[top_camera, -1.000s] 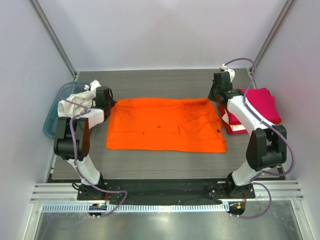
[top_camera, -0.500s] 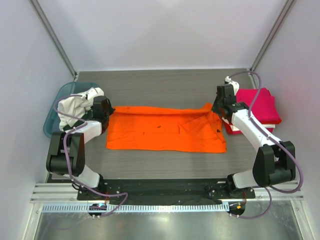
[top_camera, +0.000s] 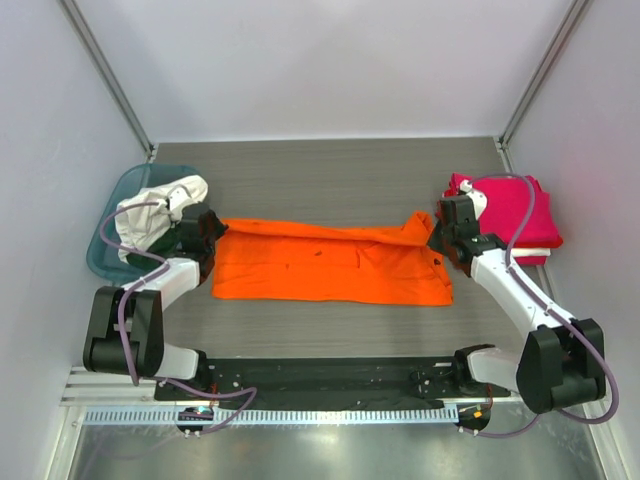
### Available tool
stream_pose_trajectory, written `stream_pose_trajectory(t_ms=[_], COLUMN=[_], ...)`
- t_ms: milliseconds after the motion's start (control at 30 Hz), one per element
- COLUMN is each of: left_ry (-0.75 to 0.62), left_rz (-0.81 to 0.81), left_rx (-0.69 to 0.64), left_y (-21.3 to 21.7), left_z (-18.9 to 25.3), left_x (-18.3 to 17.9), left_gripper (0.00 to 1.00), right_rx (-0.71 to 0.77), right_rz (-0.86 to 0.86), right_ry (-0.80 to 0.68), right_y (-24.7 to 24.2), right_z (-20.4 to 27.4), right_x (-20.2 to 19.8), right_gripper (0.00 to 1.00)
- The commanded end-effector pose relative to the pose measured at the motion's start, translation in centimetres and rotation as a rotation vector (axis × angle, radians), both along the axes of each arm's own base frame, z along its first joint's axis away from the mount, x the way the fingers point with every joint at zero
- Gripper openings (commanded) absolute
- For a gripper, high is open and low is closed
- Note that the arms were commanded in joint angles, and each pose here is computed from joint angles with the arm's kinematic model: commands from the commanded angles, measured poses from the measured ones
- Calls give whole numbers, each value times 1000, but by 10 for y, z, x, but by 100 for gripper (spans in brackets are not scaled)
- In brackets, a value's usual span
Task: Fold and stack the t-shirts
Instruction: Fold the tshirt
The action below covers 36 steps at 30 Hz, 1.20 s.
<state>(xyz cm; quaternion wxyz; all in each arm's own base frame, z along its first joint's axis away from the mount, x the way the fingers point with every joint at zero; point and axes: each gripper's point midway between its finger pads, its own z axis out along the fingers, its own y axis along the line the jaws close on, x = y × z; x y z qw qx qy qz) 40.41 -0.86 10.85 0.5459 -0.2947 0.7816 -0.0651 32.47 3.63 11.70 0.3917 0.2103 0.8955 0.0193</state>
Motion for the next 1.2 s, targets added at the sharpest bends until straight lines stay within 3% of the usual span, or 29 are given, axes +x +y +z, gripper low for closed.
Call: stream_pose_trajectory(t_ms=[0,633,1167], left_ry=[-50,-20,37], left_rz=[12,49,96], left_rx=[-9,-88,-130], left_y=[1,2,4], left_z=[8,-21,-35], left_x=[-2,-39,-51], left_gripper=[0,0,0], right_rx=[25,182,207], right_rz=[-36,-58,-55], right_ry=[-44,-72,-87], right_y=[-2,13,23], right_z=[5,-24,-33], right_x=[-6,-55,-81], right_gripper=[1,1,2])
